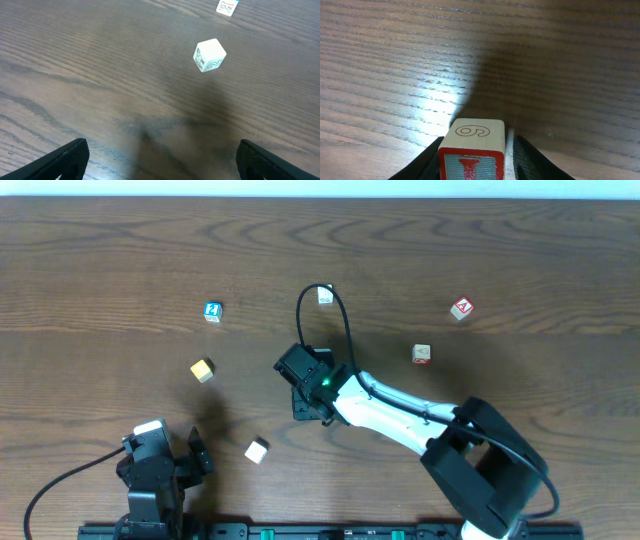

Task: Spell out Ai2
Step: 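Lower the right gripper and grasp the red I block, then carry the I block forward and set it down mid-table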

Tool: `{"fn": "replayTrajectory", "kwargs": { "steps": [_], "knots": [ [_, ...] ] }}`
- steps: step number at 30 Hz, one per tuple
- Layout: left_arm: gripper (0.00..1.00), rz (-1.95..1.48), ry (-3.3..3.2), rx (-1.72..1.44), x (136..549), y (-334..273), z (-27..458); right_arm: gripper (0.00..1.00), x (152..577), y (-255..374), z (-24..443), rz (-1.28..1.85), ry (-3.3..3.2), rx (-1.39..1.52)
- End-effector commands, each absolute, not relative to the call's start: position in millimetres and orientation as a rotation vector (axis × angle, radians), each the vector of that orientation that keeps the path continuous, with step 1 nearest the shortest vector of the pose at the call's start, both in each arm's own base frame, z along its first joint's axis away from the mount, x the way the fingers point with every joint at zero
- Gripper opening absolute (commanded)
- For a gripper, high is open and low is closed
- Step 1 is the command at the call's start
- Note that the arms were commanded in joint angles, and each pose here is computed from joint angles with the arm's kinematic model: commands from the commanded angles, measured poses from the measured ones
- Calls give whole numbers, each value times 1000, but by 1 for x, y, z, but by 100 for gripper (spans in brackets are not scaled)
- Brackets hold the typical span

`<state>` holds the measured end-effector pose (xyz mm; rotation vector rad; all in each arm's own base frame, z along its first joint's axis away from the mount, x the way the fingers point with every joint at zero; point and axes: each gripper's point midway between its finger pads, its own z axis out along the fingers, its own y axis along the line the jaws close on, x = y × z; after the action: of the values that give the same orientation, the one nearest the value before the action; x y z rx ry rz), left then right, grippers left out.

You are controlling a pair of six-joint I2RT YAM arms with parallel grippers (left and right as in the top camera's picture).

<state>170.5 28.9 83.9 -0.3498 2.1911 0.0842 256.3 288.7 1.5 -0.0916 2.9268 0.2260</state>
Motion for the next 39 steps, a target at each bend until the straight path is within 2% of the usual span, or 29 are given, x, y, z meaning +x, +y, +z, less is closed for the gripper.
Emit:
{"fn": "replayTrajectory", "kwargs": {
  "steps": [1,9,21,26,32,39],
  "knots": [
    [95,119,2220,-354,165,33,77,40,258,293,4,230,2919,-73],
    [95,119,2220,-354,165,33,77,29,258,293,4,230,2919,-73],
    [95,119,2221,-354,165,33,77,29,272,287,8,199,2880,-38],
    [95,119,2220,-354,165,33,77,27,300,281,26,167,2814,-9],
    [95,119,2220,-354,165,33,77,24,348,274,70,132,2704,-40],
    [95,119,2220,-354,165,33,77,21,386,241,76,107,2694,113]
  ]
}}
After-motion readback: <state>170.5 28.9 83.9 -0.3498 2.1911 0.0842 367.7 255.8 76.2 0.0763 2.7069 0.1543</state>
